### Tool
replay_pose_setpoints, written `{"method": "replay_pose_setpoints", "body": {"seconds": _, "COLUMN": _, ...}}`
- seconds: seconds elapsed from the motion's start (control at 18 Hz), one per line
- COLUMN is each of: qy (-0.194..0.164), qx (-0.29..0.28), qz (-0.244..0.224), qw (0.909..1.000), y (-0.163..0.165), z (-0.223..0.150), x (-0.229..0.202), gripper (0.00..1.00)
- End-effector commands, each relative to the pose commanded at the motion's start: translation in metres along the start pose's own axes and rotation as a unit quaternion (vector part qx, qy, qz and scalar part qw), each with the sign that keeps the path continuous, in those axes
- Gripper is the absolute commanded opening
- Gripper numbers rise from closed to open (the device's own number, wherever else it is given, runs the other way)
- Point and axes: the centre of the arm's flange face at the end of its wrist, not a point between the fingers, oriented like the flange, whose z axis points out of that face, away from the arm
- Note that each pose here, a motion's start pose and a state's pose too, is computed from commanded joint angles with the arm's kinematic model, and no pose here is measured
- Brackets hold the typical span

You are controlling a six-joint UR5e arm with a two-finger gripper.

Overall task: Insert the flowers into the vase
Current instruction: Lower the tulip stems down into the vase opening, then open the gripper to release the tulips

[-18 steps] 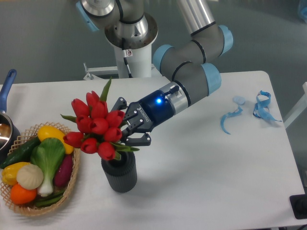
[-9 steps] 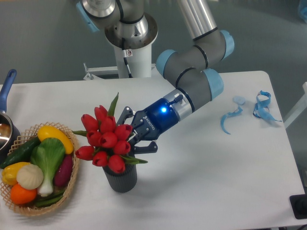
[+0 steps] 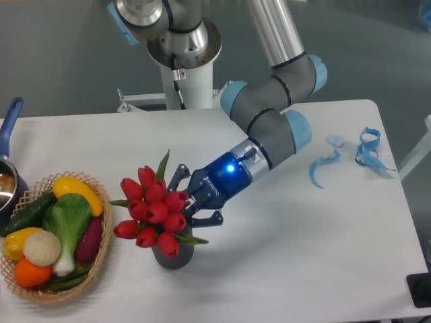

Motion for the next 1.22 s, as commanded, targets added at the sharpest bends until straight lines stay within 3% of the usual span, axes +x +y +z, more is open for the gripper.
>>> {"method": "replay_pose_setpoints", "body": {"seconds": 0.22, "qy": -0.001, "qx": 0.0, "qz": -0.006, "qw": 1.0, "y": 0.005, "z": -0.002, "x": 0.002, "gripper": 0.34}}
{"method": "replay_pose_setpoints", "body": {"seconds": 0.33, "qy": -0.006, "qx": 0.001, "qz": -0.006, "qw": 1.0, "y": 0.006, "z": -0.007, "x": 0.001, "gripper": 0.4}}
{"method": "replay_pose_setpoints", "body": {"seconds": 0.39, "qy": -0.008, "qx": 0.001, "qz": -0.007, "qw": 0.9999, "y": 0.005, "z": -0.01, "x": 0.0, "gripper": 0.47}}
{"method": "replay_pose_setpoints", "body": {"seconds": 0.44, "qy": -0.011, "qx": 0.002, "qz": -0.005, "qw": 0.9999, "y": 0.004, "z": -0.013, "x": -0.002, "gripper": 0.61}}
{"method": "replay_pose_setpoints", "body": {"seconds": 0.5, "qy": -0.015, "qx": 0.003, "qz": -0.004, "qw": 0.9999, "y": 0.003, "z": -0.018, "x": -0.004, "gripper": 0.82}}
{"method": "replay_pose_setpoints", "body": {"seconds": 0.56, "qy": -0.018, "qx": 0.002, "qz": 0.0, "qw": 0.9998, "y": 0.001, "z": -0.021, "x": -0.004, "gripper": 0.95}}
{"method": "replay_pose_setpoints", "body": {"seconds": 0.61, "qy": -0.019, "qx": 0.002, "qz": 0.002, "qw": 0.9998, "y": 0.002, "z": -0.023, "x": -0.004, "gripper": 0.99}}
{"method": "replay_pose_setpoints", "body": {"seconds": 0.78, "qy": -0.023, "qx": 0.0, "qz": 0.009, "qw": 0.9997, "y": -0.005, "z": -0.026, "x": -0.002, "gripper": 1.0}}
{"method": "replay_pose_setpoints", "body": {"seconds": 1.0, "qy": -0.045, "qx": -0.064, "qz": 0.034, "qw": 0.9963, "y": -0.011, "z": -0.031, "x": 0.001, "gripper": 1.0}}
{"method": "replay_pose_setpoints", "body": {"seconds": 1.22, "qy": -0.066, "qx": -0.089, "qz": 0.054, "qw": 0.9924, "y": -0.023, "z": -0.045, "x": 0.001, "gripper": 1.0}}
